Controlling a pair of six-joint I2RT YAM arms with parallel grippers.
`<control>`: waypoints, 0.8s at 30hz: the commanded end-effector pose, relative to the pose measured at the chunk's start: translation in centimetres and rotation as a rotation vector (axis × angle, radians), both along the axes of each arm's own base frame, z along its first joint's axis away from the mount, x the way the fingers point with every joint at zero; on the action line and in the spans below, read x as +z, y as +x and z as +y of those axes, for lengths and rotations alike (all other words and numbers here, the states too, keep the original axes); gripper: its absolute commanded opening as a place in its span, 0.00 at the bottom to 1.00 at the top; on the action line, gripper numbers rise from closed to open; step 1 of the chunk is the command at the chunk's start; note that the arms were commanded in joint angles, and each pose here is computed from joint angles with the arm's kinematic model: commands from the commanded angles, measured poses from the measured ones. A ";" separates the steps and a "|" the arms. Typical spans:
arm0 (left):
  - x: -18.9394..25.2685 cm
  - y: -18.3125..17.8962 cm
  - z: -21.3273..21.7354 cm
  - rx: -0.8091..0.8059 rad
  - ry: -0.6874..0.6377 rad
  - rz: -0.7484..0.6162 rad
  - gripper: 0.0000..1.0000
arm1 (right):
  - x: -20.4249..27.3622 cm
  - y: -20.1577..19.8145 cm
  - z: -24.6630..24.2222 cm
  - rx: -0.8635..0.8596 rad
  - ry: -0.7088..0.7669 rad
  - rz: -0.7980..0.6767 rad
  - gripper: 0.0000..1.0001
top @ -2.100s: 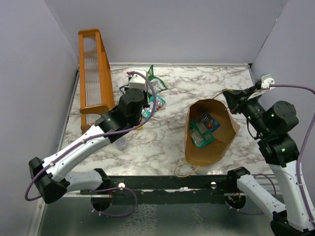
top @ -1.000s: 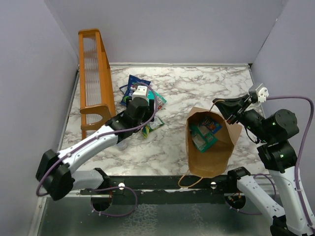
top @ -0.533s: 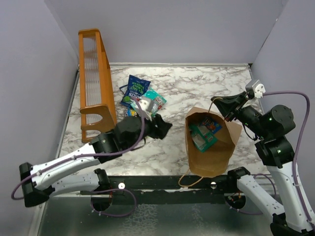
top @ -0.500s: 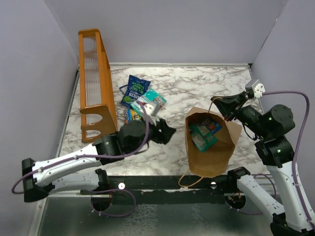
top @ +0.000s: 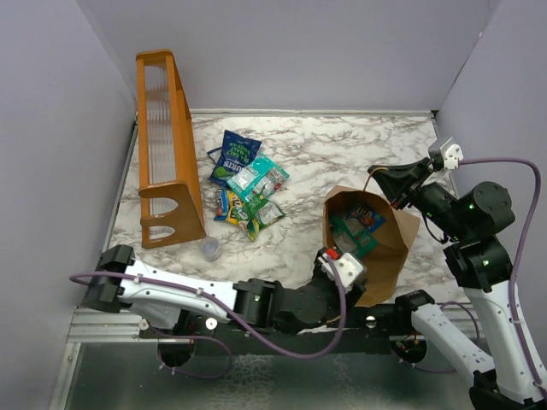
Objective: Take the snacks out of the paper bag
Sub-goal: Take out the snack from the paper bag.
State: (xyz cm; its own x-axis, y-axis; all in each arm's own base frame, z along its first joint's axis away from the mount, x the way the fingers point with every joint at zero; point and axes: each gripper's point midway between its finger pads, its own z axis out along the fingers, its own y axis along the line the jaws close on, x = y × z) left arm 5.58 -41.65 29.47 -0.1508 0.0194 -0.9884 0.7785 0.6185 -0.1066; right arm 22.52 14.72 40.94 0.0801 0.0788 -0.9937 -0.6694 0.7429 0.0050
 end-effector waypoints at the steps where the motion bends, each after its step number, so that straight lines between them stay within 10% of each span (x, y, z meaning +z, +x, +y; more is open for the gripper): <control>1: -0.8 1.7 -2.2 0.042 0.021 -0.007 0.59 | 1.9 -0.2 -0.5 -0.024 0.010 -0.058 0.02; 24: -13.6 11.8 -5.0 0.223 0.245 0.212 0.44 | 2.2 1.1 0.9 0.032 0.049 -0.053 0.02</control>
